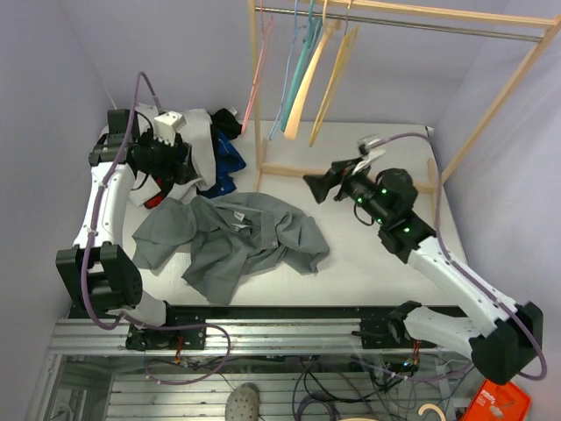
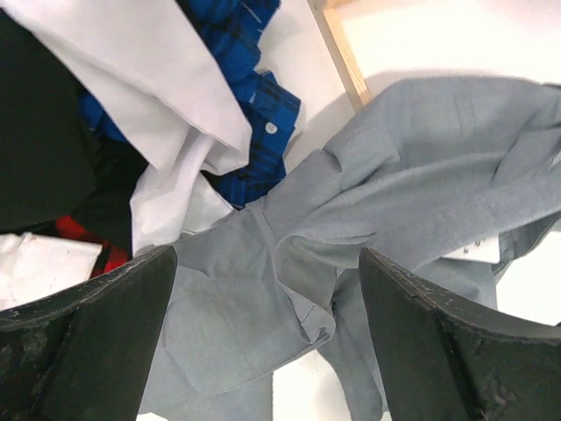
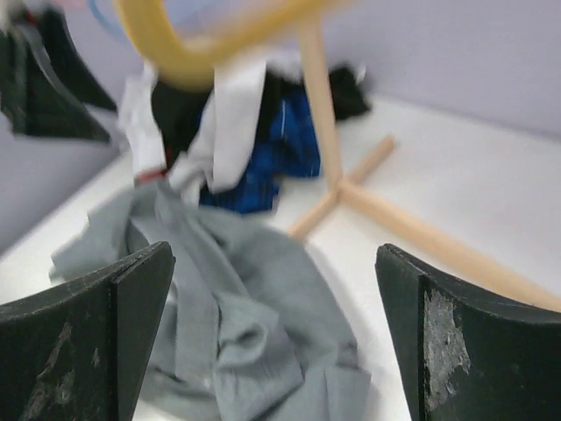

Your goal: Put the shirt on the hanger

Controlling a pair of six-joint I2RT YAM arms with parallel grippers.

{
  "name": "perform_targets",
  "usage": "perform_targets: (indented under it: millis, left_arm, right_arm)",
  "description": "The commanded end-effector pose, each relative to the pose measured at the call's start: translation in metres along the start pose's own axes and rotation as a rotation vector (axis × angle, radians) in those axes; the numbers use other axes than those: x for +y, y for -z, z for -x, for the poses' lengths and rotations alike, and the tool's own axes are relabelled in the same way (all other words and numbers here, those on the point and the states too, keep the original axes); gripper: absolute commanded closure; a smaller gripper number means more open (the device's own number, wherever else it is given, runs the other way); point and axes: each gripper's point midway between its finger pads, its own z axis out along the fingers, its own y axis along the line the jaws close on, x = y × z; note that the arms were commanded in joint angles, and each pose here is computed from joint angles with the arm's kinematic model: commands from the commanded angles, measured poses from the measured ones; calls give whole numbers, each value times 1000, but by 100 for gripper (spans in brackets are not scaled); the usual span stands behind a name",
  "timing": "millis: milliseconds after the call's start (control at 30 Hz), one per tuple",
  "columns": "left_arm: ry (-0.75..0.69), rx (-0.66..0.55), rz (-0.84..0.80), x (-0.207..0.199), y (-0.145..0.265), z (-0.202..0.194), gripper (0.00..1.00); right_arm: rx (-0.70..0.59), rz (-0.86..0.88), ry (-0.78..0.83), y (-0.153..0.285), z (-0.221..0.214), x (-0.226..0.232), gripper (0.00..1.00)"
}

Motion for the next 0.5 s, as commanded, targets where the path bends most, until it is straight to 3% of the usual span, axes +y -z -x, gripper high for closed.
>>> perform_targets:
  millis: [0,100,233,333,467]
  left_arm:
    - [159,-82,66,10,18,33,4]
    - [344,-114,179,24,24,42,4]
    - [409,-156,299,35,35,40,4]
    - [412,-169,390,48,42,35,4]
    - [415,-181,387,46,41,31,4]
  right_arm:
    - [-164,-134,-79,19,80,-8,0]
    - [-269,-164,-84,17,144,-6,0]
    - [-423,-130,-108,21,189,3,0]
    - [-413,-224,-143,12,193,-13,0]
    - [-363,-282,-170,-11,186,-26,0]
